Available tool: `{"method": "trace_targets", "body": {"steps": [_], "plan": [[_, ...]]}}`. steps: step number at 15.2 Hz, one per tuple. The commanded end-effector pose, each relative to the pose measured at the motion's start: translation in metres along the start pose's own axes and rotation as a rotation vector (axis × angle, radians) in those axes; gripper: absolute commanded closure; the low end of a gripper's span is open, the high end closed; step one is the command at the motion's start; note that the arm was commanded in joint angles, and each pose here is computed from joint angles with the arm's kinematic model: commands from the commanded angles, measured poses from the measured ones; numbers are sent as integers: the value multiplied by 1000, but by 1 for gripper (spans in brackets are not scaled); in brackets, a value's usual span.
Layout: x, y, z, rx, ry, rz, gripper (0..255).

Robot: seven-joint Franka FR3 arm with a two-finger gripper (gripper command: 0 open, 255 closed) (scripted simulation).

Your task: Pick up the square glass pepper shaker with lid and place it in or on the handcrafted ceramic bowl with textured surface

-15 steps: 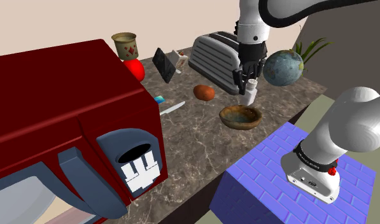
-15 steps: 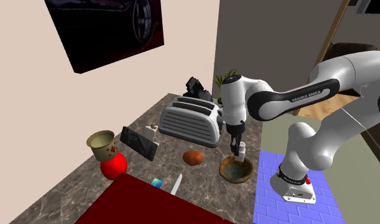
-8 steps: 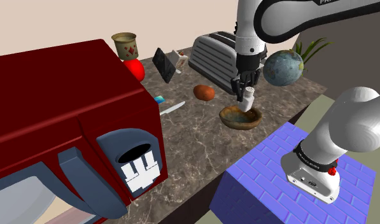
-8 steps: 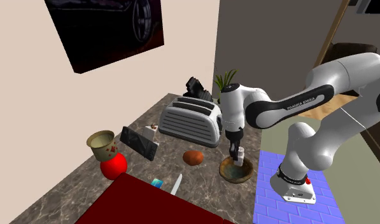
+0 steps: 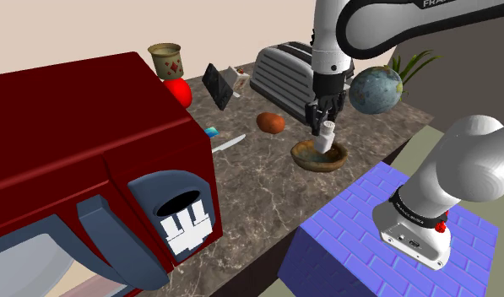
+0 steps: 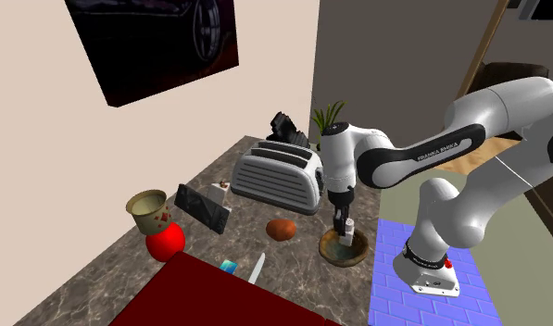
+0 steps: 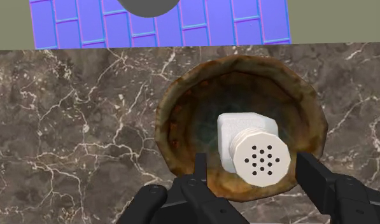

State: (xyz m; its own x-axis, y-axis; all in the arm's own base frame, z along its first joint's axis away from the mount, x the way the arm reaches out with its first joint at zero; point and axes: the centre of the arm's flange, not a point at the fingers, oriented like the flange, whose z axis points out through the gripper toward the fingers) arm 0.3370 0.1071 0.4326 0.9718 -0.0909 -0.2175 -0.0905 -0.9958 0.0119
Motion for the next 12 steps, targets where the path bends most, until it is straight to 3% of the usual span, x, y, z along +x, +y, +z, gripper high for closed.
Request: {"method": "trace_targets", "body": {"steps": [1, 5, 9, 12], "plan": [[0, 0, 0, 0, 0, 0, 0], [0, 0, 0, 0, 0, 0, 0], [0, 0, -50, 0, 0, 0, 0], [0, 0, -50, 0, 0, 0, 0]]}}
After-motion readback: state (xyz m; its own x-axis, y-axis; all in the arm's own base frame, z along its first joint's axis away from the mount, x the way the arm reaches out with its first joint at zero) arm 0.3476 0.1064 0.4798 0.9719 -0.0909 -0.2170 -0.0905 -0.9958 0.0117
